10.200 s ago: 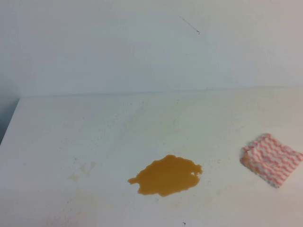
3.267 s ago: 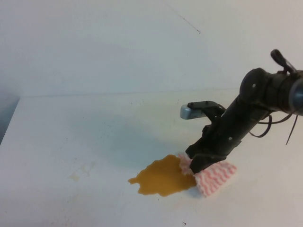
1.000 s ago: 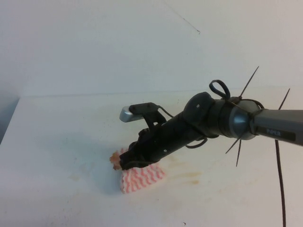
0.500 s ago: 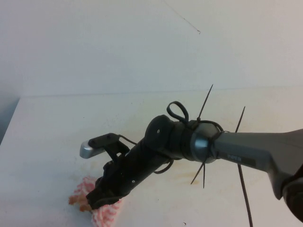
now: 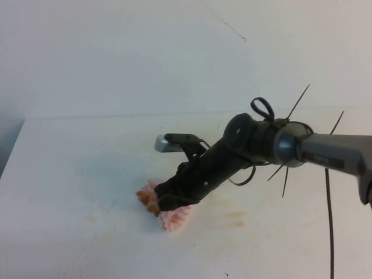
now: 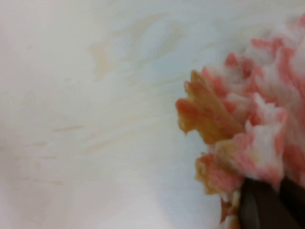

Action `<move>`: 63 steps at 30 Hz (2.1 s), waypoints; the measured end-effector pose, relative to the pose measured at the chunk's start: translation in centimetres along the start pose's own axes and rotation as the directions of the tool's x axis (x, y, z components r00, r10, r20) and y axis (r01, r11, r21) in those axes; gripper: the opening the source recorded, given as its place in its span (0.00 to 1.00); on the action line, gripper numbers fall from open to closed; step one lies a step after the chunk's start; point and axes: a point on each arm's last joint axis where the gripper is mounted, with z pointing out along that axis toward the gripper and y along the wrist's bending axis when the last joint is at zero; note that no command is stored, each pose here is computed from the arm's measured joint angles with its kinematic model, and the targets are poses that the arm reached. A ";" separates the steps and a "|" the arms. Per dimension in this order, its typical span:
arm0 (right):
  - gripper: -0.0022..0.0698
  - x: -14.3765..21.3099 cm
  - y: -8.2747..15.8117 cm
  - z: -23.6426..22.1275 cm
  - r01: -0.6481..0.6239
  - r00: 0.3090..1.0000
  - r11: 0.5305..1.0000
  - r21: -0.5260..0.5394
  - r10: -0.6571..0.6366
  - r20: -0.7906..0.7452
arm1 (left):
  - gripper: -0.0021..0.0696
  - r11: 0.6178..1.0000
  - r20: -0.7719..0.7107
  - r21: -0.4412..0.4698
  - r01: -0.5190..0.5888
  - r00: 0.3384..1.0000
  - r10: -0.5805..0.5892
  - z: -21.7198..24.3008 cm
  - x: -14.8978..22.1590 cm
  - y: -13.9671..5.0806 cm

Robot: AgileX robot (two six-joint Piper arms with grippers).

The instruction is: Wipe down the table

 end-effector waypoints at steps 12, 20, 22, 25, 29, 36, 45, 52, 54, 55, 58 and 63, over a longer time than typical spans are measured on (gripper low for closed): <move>0.05 0.0 -8.1 -9.4 0.001 0.998 0.940 0.342 0.019 -0.055 | 0.03 1.000 0.000 0.000 0.000 1.000 0.000 0.0 0.0 0.0; 0.05 6.1 -11.6 -17.0 -0.140 0.990 0.876 0.461 0.122 0.068 | 0.03 1.000 0.000 0.000 0.000 1.000 0.000 0.0 0.0 0.0; 0.05 7.8 -11.9 -18.9 -0.158 0.987 0.859 0.486 0.123 0.104 | 0.03 1.000 0.000 0.000 0.000 1.000 0.000 0.0 0.0 0.0; 0.05 9.7 -11.7 -21.5 -0.156 0.986 0.844 0.513 0.100 0.135 | 0.03 1.000 0.000 0.000 0.000 1.000 0.000 0.0 0.0 0.0; 0.05 10.3 -10.9 -23.1 -0.146 0.985 0.839 0.525 0.073 0.157 | 0.03 1.000 0.000 0.000 0.000 1.000 0.000 0.0 0.0 0.0; 0.32 10.2 -10.0 -24.0 -0.146 0.981 0.840 0.522 0.056 0.183 | 0.03 1.000 0.000 0.000 0.000 1.000 0.000 0.0 0.0 0.0; 0.55 9.9 -7.9 -25.6 -0.125 0.971 0.863 0.490 0.005 0.239 | 0.03 1.000 -0.004 0.020 -0.004 1.000 0.004 0.0 0.0 -0.1; 0.15 10.3 -5.7 -27.4 -0.088 0.971 0.876 0.474 -0.031 0.238 | 0.03 1.000 -0.004 0.020 -0.004 1.000 0.004 0.0 0.0 -0.1; 0.08 10.5 -4.7 -28.3 -0.078 0.967 0.876 0.476 -0.051 0.251 | 0.03 1.000 -0.004 0.020 -0.004 1.000 0.004 0.0 0.0 -0.1; 0.07 10.6 -4.2 -28.7 -0.072 0.964 0.876 0.478 -0.063 0.260 | 0.03 1.000 -0.004 0.020 -0.004 1.000 0.004 0.0 0.0 -0.1; 0.04 11.0 -2.5 -30.3 -0.054 0.951 0.872 0.486 -0.104 0.290 | 0.03 1.000 -0.004 0.020 -0.004 1.000 0.004 0.0 0.0 -0.1; 0.04 13.3 0.8 -32.4 -0.012 0.910 0.864 0.503 -0.199 0.364 | 0.03 1.000 -0.004 0.020 -0.004 1.000 0.004 0.0 0.0 -0.1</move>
